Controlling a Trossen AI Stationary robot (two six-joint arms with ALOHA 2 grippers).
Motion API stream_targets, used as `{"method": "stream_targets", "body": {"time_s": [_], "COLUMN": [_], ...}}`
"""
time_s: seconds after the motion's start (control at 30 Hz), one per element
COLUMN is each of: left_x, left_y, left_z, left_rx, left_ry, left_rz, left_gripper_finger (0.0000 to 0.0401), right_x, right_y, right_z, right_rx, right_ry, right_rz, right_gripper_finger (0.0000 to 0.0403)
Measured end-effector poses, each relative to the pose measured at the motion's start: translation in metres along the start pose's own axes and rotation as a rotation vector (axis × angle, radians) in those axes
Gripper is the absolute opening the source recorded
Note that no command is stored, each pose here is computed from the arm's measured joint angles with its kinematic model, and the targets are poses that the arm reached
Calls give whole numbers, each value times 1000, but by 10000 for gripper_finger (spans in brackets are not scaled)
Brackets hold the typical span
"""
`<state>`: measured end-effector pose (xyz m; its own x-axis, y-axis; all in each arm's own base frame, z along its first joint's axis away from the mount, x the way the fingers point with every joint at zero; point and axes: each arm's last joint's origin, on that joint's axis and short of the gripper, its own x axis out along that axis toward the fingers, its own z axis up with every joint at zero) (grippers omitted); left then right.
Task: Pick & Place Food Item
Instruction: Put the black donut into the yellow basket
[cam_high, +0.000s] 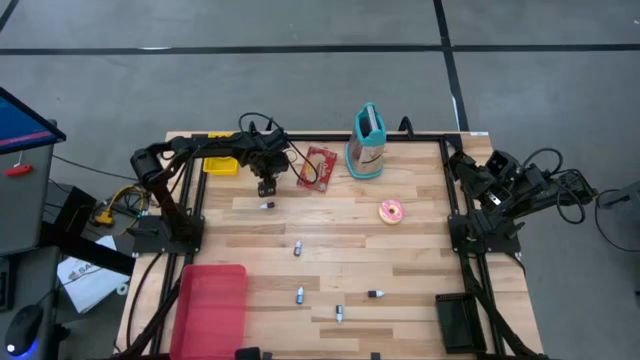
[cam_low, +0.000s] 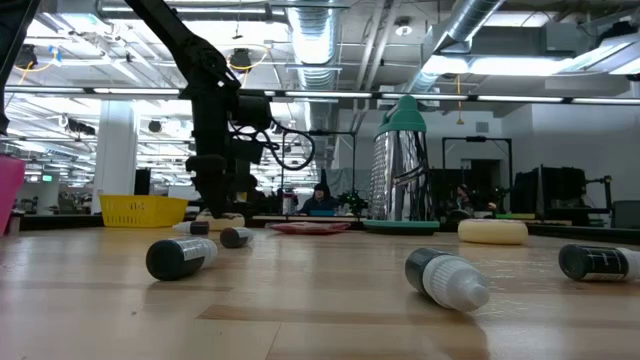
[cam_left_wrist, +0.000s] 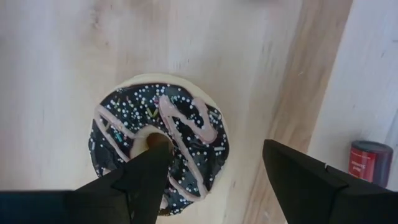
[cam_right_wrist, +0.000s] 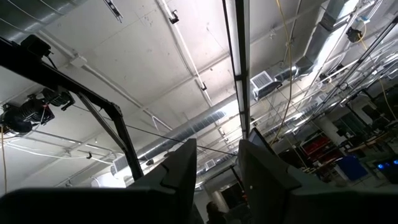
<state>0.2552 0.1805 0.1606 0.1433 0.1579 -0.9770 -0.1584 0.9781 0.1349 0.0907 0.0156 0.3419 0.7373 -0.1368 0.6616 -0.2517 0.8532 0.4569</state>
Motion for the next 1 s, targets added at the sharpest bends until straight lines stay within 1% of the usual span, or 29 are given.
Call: {"method": "stream_targets", "body": {"time_s": [0.3, 0.53, 0.67, 0.8, 0.9, 1.0], "left_x": [0, -1, 0, 12, 18, 12], "left_y": [-1, -13, -16, -15, -13, -12], "left_z": [3, 11, 17, 18, 17, 17], "left_rx": [3, 41, 23, -2, -2, -4], "left_ry": [-22, -59, -100, -83, -48, -42], "left_rz": [-7, -22, -30, -35, -2, 28], "left_gripper_finger": [253, 253, 253, 253, 253, 253], "right_x": [0, 0, 0, 0, 0, 0], "right_y": [0, 0, 0, 0, 0, 0], "right_z": [0, 0, 0, 0, 0, 0], "right_rx": [0, 0, 0, 0, 0, 1], "right_ry": [-1, -1, -1, 0, 0, -1], "right_rz": [0, -1, -3, -3, -3, -3], "right_gripper_finger": [113, 113, 113, 113, 113, 113]}}
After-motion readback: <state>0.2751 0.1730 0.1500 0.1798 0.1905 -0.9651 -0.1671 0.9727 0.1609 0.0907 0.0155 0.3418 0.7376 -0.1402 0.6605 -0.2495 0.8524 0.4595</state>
